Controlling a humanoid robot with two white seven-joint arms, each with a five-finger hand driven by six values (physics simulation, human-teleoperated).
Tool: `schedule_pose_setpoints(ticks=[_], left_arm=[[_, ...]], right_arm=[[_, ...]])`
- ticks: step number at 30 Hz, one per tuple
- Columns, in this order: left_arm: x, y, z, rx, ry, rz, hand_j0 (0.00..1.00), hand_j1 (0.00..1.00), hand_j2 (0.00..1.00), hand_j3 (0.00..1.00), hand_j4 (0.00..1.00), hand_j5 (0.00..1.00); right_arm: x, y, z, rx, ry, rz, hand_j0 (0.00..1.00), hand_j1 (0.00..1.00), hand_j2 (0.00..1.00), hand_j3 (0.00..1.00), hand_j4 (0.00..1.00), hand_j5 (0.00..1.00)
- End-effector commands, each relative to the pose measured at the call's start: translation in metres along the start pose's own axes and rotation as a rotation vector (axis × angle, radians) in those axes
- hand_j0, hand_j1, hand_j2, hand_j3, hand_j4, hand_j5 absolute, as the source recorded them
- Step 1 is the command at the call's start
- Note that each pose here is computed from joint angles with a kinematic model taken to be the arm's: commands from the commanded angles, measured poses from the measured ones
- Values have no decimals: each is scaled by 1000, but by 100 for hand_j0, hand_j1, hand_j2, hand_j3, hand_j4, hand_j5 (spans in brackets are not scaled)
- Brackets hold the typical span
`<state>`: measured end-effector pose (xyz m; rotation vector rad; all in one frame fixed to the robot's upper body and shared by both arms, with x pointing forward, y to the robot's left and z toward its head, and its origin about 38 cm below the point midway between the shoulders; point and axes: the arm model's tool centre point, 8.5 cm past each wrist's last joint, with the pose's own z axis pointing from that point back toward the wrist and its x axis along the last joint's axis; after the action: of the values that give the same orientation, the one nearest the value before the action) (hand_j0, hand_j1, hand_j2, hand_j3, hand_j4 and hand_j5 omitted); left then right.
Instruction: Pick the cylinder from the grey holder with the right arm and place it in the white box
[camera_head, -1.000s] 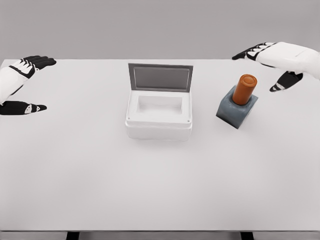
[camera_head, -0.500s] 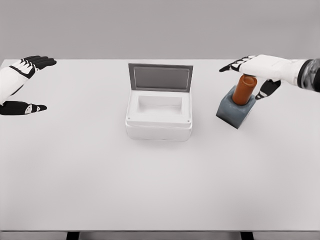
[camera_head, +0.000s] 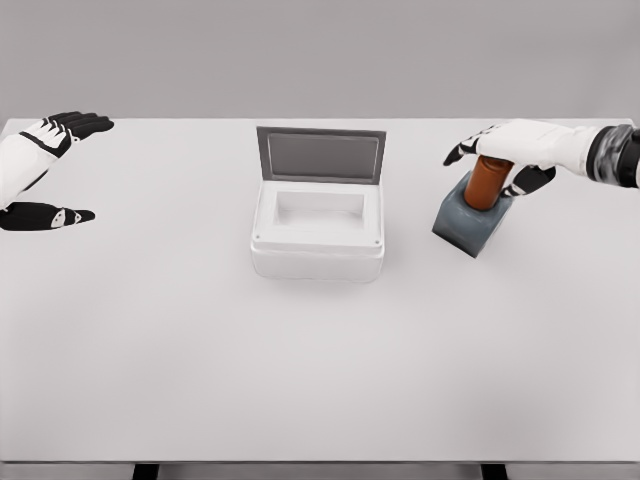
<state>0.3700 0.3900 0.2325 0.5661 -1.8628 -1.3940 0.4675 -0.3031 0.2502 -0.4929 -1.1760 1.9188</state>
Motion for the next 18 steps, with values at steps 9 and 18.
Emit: schedule_pose_setpoints(ticks=[9,18], left_arm=[[0,1,0,5,0,4,100,100,100,100,100,100],[0,0,0,5,0,6,100,100,100,100,100,100]], right_arm=[[0,-4,7,-9,-10,19,33,33,33,33,33,33],[29,-17,16,-38,-114,122,22,22,22,22,22,22]])
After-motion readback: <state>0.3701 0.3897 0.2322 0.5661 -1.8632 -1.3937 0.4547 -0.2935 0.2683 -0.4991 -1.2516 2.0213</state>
